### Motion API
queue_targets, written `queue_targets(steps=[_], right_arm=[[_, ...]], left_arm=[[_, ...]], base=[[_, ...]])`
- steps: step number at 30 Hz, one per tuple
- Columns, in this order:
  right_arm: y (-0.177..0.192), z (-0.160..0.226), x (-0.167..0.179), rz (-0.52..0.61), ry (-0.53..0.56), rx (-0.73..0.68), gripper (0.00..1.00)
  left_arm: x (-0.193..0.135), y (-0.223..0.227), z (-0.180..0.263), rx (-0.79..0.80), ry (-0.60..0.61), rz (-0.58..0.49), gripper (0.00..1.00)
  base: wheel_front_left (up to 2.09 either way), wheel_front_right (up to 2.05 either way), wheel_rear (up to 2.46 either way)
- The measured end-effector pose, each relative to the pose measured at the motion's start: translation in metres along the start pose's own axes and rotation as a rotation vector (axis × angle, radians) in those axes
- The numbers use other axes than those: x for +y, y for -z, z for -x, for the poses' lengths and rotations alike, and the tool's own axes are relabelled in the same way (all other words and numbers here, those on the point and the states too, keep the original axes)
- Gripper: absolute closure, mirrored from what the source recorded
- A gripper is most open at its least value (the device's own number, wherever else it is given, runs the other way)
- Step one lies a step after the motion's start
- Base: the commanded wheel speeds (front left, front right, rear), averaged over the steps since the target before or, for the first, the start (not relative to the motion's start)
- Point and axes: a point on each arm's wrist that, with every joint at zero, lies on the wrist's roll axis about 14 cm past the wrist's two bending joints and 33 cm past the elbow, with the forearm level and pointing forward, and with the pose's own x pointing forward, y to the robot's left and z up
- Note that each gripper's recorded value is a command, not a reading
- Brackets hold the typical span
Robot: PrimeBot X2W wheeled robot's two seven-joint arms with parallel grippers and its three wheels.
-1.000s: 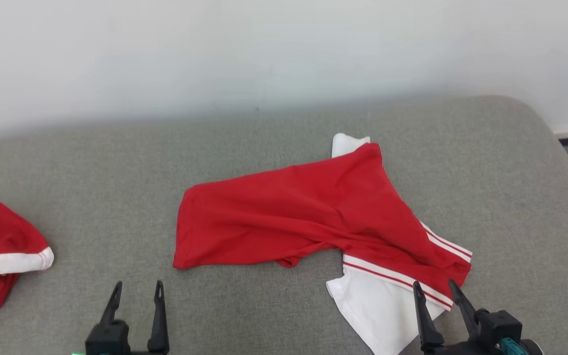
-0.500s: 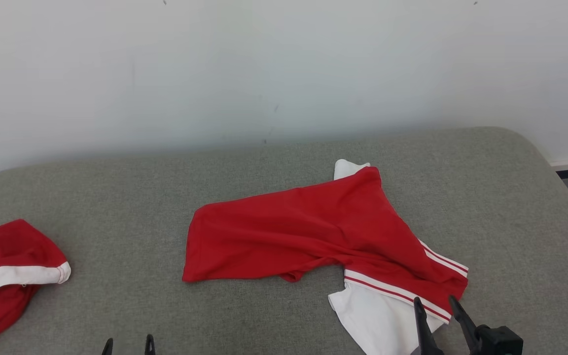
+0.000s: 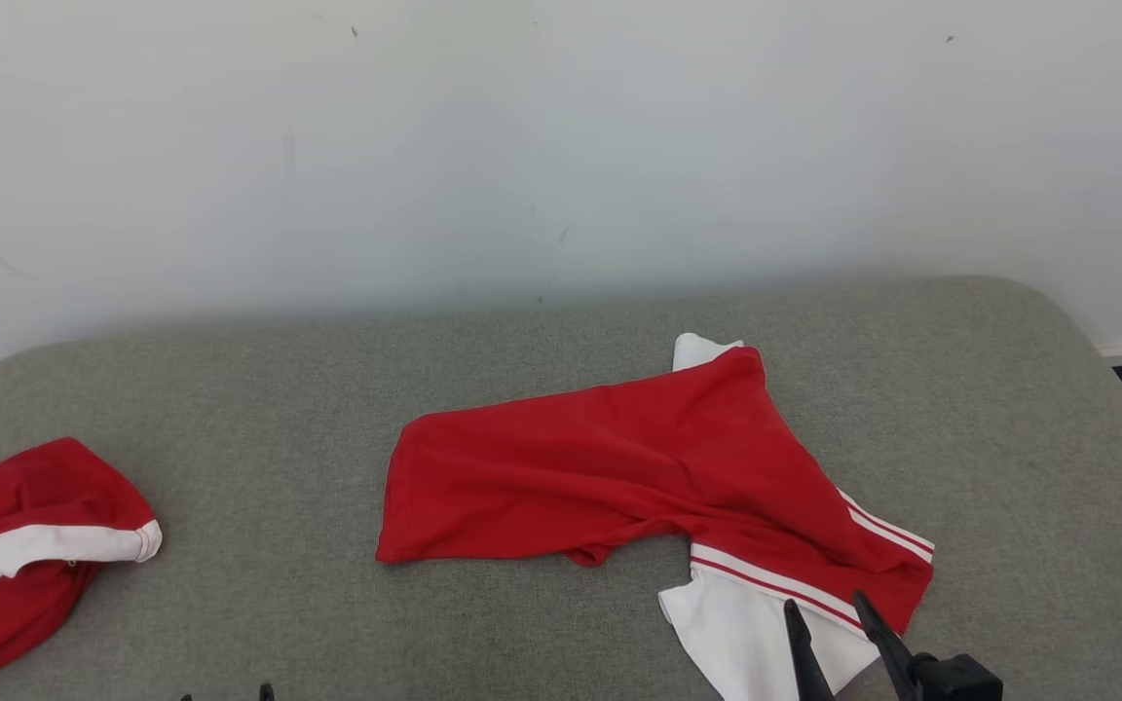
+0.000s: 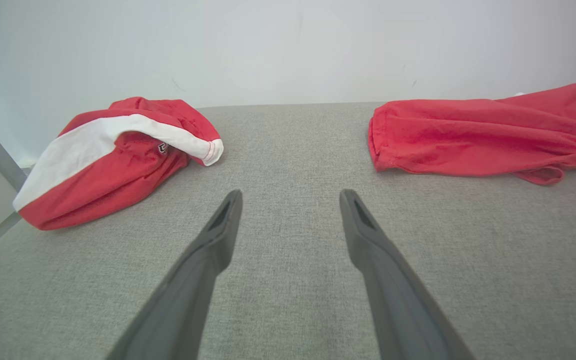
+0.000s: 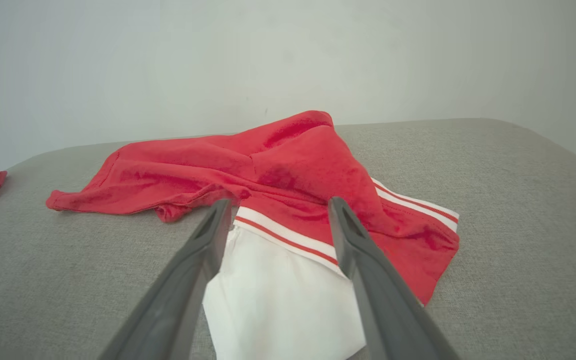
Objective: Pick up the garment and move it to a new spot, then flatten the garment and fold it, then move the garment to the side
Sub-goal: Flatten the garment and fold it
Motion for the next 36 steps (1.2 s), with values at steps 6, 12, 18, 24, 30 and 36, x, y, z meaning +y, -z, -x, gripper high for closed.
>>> queue_targets(steps=[6, 12, 18, 24, 30, 36], right_arm=[[0.001, 0.000, 0.004, 0.001, -0.011, 0.005, 0.00], [0.017, 0.001, 0.010, -0.001, -0.029, 0.056, 0.00], [0.056, 0.011, 0.021, 0.008, -0.064, 0.185, 0.00], [0.086, 0.024, 0.017, 0.002, -0.051, 0.292, 0.00], [0.100, 0.029, 0.012, -0.051, -0.019, 0.341, 0.00], [0.102, 0.025, 0.006, -0.103, 0.016, 0.349, 0.00]], left_arm=[[0.004, 0.001, -0.001, 0.005, -0.012, 0.002, 0.00], [0.000, 0.007, -0.002, 0.023, 0.001, 0.004, 0.00], [-0.016, 0.019, -0.005, 0.067, 0.048, 0.024, 0.00], [-0.028, 0.029, -0.008, 0.100, 0.083, 0.032, 0.00], [-0.035, 0.031, -0.012, 0.109, 0.102, 0.032, 0.00], [-0.036, 0.032, -0.015, 0.110, 0.108, 0.030, 0.00]], base=[[0.00, 0.00, 0.00], [0.00, 0.00, 0.00], [0.00, 0.00, 0.00], [0.00, 0.00, 0.00], [0.00, 0.00, 0.00], [0.00, 0.00, 0.00]])
